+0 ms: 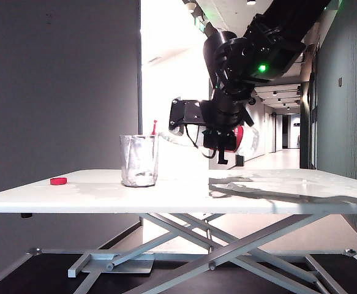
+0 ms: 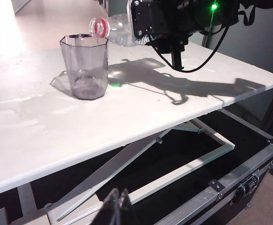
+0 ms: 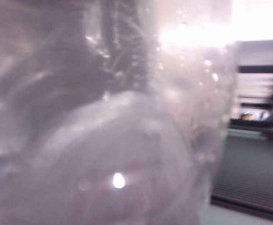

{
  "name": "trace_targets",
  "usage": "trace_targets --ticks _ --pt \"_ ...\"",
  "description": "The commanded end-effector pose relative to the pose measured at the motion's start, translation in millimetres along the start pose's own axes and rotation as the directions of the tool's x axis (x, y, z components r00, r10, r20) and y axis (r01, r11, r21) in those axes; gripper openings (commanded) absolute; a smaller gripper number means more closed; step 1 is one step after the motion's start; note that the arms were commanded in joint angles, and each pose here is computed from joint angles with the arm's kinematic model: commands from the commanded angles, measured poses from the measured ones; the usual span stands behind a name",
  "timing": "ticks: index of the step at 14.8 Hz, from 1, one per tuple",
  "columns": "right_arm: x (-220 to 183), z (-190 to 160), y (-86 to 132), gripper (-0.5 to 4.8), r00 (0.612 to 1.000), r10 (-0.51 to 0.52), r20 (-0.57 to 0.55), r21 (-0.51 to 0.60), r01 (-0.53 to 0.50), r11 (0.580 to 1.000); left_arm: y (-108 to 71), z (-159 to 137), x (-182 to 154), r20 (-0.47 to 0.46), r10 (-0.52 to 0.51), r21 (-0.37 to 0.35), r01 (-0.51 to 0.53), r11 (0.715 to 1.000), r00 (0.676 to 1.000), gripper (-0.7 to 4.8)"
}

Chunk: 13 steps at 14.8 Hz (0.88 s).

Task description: Pick up the mineral water bottle on the table and pour water into the mug until it's half full.

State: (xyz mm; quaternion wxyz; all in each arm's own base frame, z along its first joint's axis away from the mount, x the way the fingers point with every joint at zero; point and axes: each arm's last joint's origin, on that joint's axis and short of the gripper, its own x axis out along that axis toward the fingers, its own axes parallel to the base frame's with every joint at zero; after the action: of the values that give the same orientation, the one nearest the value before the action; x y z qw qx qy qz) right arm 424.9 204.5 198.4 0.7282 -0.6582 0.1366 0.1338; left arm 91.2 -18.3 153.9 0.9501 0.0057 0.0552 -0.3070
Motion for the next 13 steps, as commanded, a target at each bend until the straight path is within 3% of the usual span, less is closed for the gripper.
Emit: trace_targets --ticks 1,13 --pt "-7 8 -17 1.79 0.993 -0.118 -0.008 -0.004 0.118 0.993 -0.2 0 0 -0.004 -0.006 -0.002 0.006 1.0 1.0 -0.05" --pt "-10 12 -33 1.79 0.981 -0.189 -0.035 -0.063 0.187 0.98 -0.2 0 0 -0.004 -0.006 -0.002 0.006 1.0 1.0 -0.05"
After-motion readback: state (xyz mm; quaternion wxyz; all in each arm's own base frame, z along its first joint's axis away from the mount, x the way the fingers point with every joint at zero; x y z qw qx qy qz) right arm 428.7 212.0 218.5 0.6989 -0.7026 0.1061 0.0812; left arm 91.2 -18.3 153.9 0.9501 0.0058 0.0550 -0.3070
